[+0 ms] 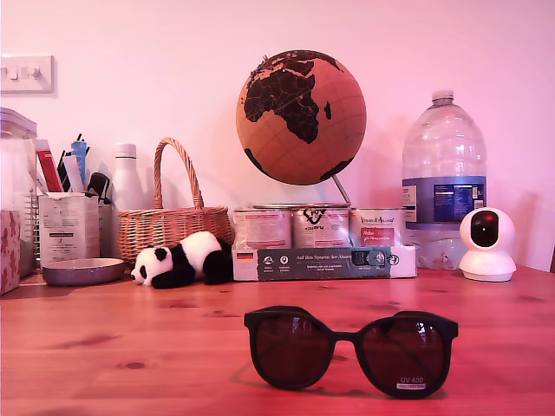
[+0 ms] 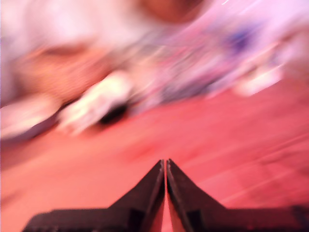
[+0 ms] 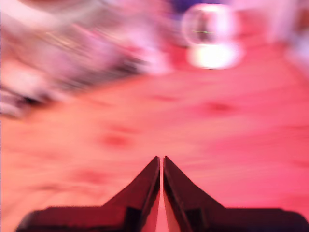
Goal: Pick up the sunglasses and close them, then place them back on the table
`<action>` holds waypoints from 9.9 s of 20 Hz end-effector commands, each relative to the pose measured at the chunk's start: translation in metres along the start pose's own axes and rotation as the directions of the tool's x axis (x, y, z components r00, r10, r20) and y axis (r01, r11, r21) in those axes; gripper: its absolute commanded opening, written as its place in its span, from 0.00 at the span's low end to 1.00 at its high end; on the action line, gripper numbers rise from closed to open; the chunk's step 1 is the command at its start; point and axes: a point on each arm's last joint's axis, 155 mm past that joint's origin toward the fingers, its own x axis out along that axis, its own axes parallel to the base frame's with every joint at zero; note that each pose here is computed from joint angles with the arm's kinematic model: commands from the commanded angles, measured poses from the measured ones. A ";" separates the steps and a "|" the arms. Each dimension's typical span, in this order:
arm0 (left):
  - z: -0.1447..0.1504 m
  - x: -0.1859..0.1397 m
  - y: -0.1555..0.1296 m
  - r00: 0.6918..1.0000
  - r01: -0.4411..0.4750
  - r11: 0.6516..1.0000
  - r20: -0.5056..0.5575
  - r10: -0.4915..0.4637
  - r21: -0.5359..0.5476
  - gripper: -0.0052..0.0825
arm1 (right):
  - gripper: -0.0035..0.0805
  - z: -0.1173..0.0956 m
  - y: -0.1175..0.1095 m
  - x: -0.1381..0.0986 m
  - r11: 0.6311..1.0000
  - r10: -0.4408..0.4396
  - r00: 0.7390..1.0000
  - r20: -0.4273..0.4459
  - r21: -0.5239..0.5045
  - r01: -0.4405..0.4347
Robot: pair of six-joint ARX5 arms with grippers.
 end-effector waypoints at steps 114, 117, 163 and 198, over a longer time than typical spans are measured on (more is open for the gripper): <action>-0.044 0.057 -0.176 0.856 0.514 0.675 -0.360 -0.371 0.529 0.04 | 0.43 -0.008 0.243 -0.009 0.393 0.907 0.101 -0.408 0.739 -0.547; -0.030 0.059 -0.182 0.865 0.502 0.678 -0.305 -0.399 0.537 0.04 | 0.43 -0.011 0.246 -0.009 0.398 0.905 0.102 -0.413 0.738 -0.544; -0.036 0.108 -0.154 0.911 0.411 0.752 -0.261 -0.320 0.515 0.04 | 0.43 -0.119 0.225 0.068 0.641 0.757 0.276 -0.593 0.592 -0.488; -0.001 0.095 -0.186 0.815 0.580 0.785 -0.140 -0.562 0.220 0.04 | 0.55 -0.050 0.220 0.094 0.522 0.836 0.334 -0.435 0.444 -0.729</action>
